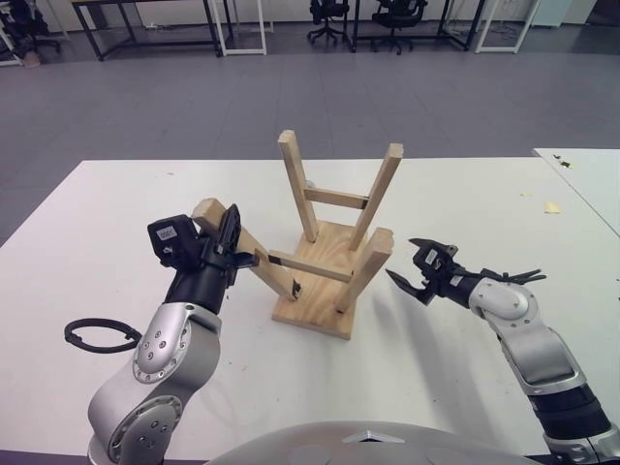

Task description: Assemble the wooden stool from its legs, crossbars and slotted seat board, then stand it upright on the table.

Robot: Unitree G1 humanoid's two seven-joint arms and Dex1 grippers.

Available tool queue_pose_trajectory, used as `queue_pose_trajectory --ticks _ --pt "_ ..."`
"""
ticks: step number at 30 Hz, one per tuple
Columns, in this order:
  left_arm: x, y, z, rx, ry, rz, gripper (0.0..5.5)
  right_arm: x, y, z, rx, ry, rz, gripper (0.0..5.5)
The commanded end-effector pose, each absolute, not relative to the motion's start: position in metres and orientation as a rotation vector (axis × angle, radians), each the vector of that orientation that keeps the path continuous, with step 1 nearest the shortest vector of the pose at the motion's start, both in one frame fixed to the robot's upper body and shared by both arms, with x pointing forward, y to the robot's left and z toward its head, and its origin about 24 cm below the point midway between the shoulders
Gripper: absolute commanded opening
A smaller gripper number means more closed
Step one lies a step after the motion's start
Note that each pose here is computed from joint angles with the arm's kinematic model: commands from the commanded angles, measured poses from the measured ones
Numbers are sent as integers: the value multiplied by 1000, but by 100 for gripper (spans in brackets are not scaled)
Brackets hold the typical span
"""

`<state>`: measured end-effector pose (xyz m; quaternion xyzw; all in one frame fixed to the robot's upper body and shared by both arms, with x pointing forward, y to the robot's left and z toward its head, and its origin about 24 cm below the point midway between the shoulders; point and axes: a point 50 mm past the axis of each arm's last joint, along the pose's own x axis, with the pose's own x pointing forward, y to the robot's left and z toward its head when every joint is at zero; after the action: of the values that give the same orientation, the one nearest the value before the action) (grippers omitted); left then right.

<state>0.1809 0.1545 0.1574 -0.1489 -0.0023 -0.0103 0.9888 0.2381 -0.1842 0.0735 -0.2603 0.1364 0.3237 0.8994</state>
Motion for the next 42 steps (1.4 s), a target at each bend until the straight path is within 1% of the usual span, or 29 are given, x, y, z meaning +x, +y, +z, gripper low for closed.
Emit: queue_pose_trajectory --ticks 1,6,12,16,19,21,25,32,34,37,39,42 --pt "190 175 139 -159 87 76 103 245 -187 82 -555 259 655 418" --pt "195 175 140 -174 87 35 103 247 -190 83 -558 257 647 418" --pt "207 170 130 -182 175 -27 103 257 -187 97 -570 207 656 418" --pt "215 167 138 -157 145 -52 103 260 -186 98 -563 198 658 418" --pt "214 167 141 -118 142 -64 103 259 -186 98 -562 200 650 418" --pt "210 165 134 -89 176 -69 103 260 -187 98 -567 200 645 418" --pt "195 159 109 -84 296 -87 103 262 -188 102 -570 194 640 418" --pt "201 140 95 -114 349 -139 103 267 -181 111 -585 165 665 418" --pt "199 135 86 -144 380 -119 103 269 -181 117 -598 150 669 418" --pt "197 131 77 -159 411 -92 103 274 -173 139 -568 84 670 418" --pt "198 130 75 -151 416 -84 103 279 -165 168 -556 21 649 418" --pt "213 119 90 -188 340 -75 103 280 -163 232 -516 -101 421 418"
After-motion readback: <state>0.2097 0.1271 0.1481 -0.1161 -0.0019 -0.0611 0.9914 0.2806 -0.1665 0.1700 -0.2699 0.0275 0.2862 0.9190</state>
